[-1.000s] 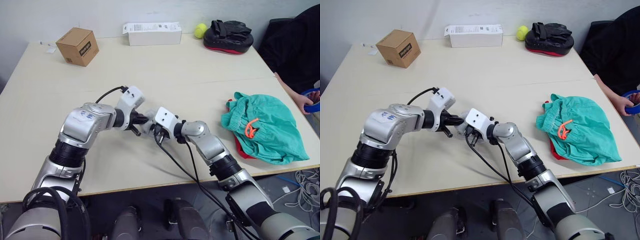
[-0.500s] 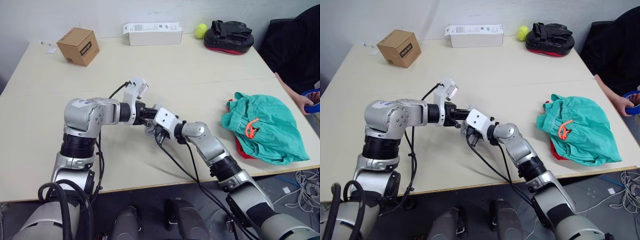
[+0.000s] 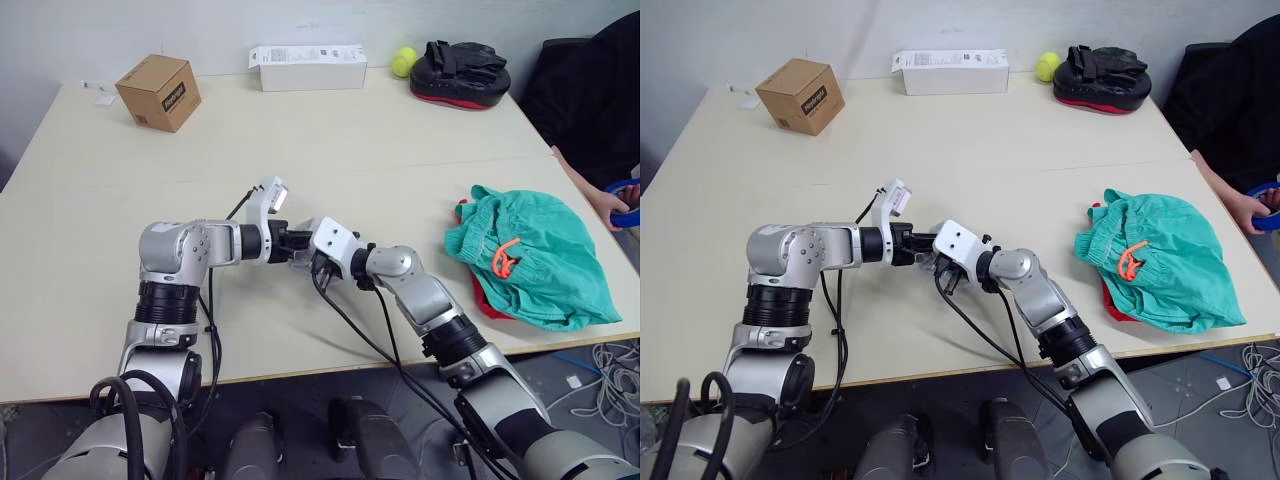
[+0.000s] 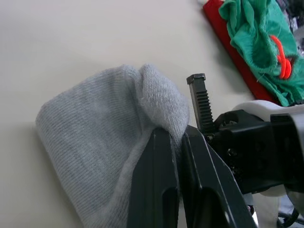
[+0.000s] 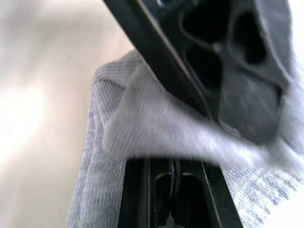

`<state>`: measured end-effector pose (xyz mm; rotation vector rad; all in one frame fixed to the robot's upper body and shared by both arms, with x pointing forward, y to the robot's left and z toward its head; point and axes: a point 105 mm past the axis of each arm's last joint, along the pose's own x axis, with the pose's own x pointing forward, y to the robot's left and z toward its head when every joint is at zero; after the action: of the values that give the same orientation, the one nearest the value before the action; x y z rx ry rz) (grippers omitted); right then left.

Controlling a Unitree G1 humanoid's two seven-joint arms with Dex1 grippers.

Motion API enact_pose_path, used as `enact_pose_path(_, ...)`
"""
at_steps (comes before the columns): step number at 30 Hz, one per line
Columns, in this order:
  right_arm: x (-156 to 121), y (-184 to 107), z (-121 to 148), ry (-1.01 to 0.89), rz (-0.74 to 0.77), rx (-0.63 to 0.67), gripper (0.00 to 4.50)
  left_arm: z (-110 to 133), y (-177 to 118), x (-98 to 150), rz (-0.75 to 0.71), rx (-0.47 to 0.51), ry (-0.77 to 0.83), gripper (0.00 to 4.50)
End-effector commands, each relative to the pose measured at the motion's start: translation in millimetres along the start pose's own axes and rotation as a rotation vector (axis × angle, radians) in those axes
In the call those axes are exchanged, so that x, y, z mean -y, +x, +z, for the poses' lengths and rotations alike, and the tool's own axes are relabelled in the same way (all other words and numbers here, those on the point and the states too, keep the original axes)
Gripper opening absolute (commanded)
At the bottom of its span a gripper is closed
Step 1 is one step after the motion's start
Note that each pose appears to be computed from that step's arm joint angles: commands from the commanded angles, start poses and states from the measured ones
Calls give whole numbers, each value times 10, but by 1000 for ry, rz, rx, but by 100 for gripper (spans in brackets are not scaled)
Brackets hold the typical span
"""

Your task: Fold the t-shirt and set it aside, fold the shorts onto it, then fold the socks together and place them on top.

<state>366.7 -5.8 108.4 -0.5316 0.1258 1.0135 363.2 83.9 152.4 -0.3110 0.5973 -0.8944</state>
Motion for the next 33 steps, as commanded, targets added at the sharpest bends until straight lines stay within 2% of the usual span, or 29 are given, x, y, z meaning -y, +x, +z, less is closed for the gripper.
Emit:
enact_pose_path(1, -17, -53, -325, 46, -1, -114, 0, 37, -27, 46, -41, 33, -41, 142)
enact_pose_path(7, -8, -76, -361, 43, 0, -125, 0, 132, -110, 169, -139, 88, -124, 319)
enact_pose_path(11, -1, -81, -365, 43, 0, -127, 0, 168, -197, 164, -148, 112, -151, 443)
enact_pose_path(12, 0, -81, -365, 42, 0, -127, 0, 179, -218, 165, -152, 119, -153, 449)
enact_pose_path(15, 2, -82, -365, 42, 0, -127, 0, 283, -312, 172, -175, 174, -177, 449)
enact_pose_path(20, 1, -83, -364, 42, 1, -128, 0, 594, -614, 128, -206, 361, -219, 449)
enact_pose_path(26, 1, -85, -369, 40, 2, -130, 0, 411, -634, -351, 82, 332, -180, 449)
enact_pose_path(29, -1, -85, -367, 39, 4, -130, 0, 318, -550, -448, 165, 291, -83, 385)
enact_pose_path(33, -1, -88, -361, 38, 4, -129, 0, 203, -335, -415, 171, 211, 39, 253)
